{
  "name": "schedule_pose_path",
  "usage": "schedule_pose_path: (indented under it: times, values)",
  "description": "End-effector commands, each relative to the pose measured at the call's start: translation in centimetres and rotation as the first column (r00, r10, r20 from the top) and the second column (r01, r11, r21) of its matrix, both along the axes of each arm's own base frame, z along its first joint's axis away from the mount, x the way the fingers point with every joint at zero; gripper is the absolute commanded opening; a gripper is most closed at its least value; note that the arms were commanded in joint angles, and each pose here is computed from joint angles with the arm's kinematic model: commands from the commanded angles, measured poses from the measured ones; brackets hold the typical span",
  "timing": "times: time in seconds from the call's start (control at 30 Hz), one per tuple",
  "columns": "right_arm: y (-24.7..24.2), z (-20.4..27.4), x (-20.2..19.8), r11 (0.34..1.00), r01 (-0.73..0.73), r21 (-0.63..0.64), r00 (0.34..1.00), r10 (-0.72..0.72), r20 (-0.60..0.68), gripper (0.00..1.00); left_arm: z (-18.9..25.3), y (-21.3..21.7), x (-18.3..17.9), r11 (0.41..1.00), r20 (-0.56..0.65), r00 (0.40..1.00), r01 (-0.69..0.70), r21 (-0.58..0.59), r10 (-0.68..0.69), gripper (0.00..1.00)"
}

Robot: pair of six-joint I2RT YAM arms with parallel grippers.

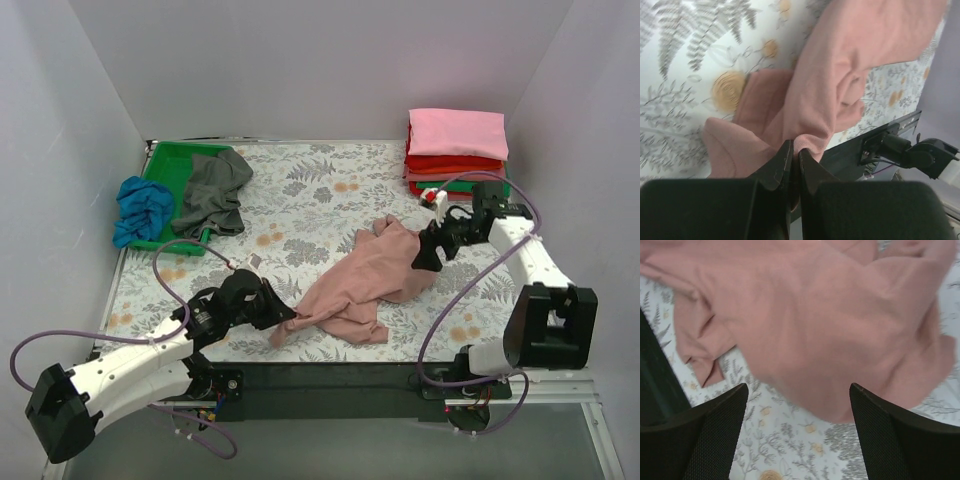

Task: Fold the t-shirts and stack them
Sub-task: Move the tshirt to the center of the board, then flatten the tshirt out

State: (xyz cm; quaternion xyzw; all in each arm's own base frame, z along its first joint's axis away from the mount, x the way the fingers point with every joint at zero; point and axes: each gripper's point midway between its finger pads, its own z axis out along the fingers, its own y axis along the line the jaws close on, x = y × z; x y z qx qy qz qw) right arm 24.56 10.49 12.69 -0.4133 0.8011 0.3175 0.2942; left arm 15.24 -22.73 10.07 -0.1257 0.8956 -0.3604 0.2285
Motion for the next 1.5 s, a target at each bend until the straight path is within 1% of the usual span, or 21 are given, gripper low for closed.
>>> schedule_pose_path:
  times: [0.0,0.17,0.4,0.47,0.53,0.6,0.63,0.77,0.83,0.87,0.9,1.0,1.03,1.07,1.13,1.2,1.23,1.3,1.4,1.43,1.47]
  values:
    - [-0.5,1.7,6.4,0.991,0.124,-0.058,0.991,-0.121,0.053,0.87,-0.6,1.1,-1.6,0.998,-0.104,0.993,-0.059,-0.024,0.057,0.00]
    - [1.9,1.0,11.5,0.985,0.138,-0.107,0.990,-0.139,-0.002,0.84,-1.3,2.5,-1.9,0.994,-0.101,0.989,-0.106,-0.007,0.104,0.00]
    - [5.7,-2.1,12.3,0.986,0.080,-0.146,0.991,-0.094,-0.096,0.75,-2.0,3.2,-1.8,0.991,-0.093,0.987,-0.132,0.020,0.133,0.00]
    - [6.2,-3.6,12.2,0.976,0.076,-0.203,0.989,-0.100,-0.110,0.65,-1.9,3.2,-1.7,0.991,-0.086,0.987,-0.131,0.024,0.133,0.00]
    - [6.3,-3.8,12.6,0.972,0.086,-0.218,0.987,-0.112,-0.111,0.47,-1.8,3.2,-1.6,0.992,-0.079,0.989,-0.125,0.029,0.127,0.00]
    - [6.4,-3.5,13.1,0.970,0.091,-0.224,0.988,-0.115,-0.099,0.22,-1.4,3.1,-1.3,0.992,-0.067,0.990,-0.124,0.031,0.126,0.00]
    - [6.5,-2.3,13.7,0.972,0.098,-0.216,0.991,-0.115,-0.066,0.02,-1.2,3.1,-1.1,0.992,-0.050,0.991,-0.124,0.036,0.125,0.00]
    - [7.6,5.6,15.5,0.990,0.081,-0.118,0.989,-0.065,0.131,0.01,3.4,3.9,2.0,0.984,0.152,0.977,-0.160,0.077,0.147,0.00]
    - [8.3,12.4,16.4,0.997,0.060,-0.052,0.955,-0.042,0.294,0.01,9.1,4.4,4.5,0.972,0.297,0.936,-0.221,0.083,0.188,0.00]
    - [8.7,15.1,16.4,0.999,0.035,-0.020,0.935,-0.025,0.355,0.01,11.1,5.9,6.2,0.947,0.403,0.891,-0.287,0.141,0.210,0.00]
    - [8.8,17.5,16.5,1.000,0.024,0.004,0.912,-0.023,0.409,0.01,16.0,5.8,7.7,0.942,0.491,0.840,-0.320,0.103,0.232,0.00]
    - [9.0,26.8,16.0,0.998,-0.012,0.063,0.790,-0.029,0.613,0.01,24.0,7.2,10.3,0.907,0.681,0.698,-0.404,0.119,0.222,0.00]
    - [8.8,28.7,15.7,0.998,-0.015,0.067,0.751,-0.033,0.660,0.01,27.4,7.0,10.8,0.909,0.734,0.637,-0.412,0.064,0.237,0.00]
    - [8.1,31.9,14.5,0.997,-0.008,0.083,0.690,-0.055,0.722,0.01,32.0,7.1,10.9,0.912,0.781,0.571,-0.411,0.004,0.254,0.00]
    - [5.5,36.3,12.4,0.990,0.013,0.137,0.617,-0.116,0.778,0.01,36.8,6.8,10.4,0.933,0.848,0.480,-0.357,-0.044,0.224,0.00]
    - [4.1,37.8,10.1,0.983,-0.049,0.177,0.597,-0.113,0.794,0.01,40.3,6.0,8.4,0.968,0.881,0.433,-0.235,-0.092,0.189,0.00]
    - [1.3,39.2,8.0,0.984,-0.010,0.178,0.551,-0.143,0.822,0.01,40.7,5.7,7.6,0.977,0.885,0.432,-0.190,-0.098,0.173,0.00]
    - [0.5,37.6,5.6,0.987,-0.052,0.151,0.555,-0.097,0.826,0.01,39.8,4.9,5.3,0.992,0.877,0.463,-0.066,-0.112,0.130,0.00]
    - [-0.8,28.8,2.9,0.999,-0.006,0.040,0.631,-0.027,0.776,0.01,32.9,2.1,1.5,0.982,0.786,0.616,0.170,-0.082,-0.041,0.00]
    - [-1.0,22.7,1.2,1.000,-0.006,0.002,0.708,0.003,0.707,0.01,30.6,0.6,-0.8,0.948,0.722,0.682,0.293,-0.125,-0.116,0.00]
    - [-1.6,19.7,0.6,0.999,0.018,-0.041,0.739,0.014,0.674,0.01,28.3,0.0,-1.8,0.930,0.673,0.722,0.339,-0.140,-0.161,0.00]
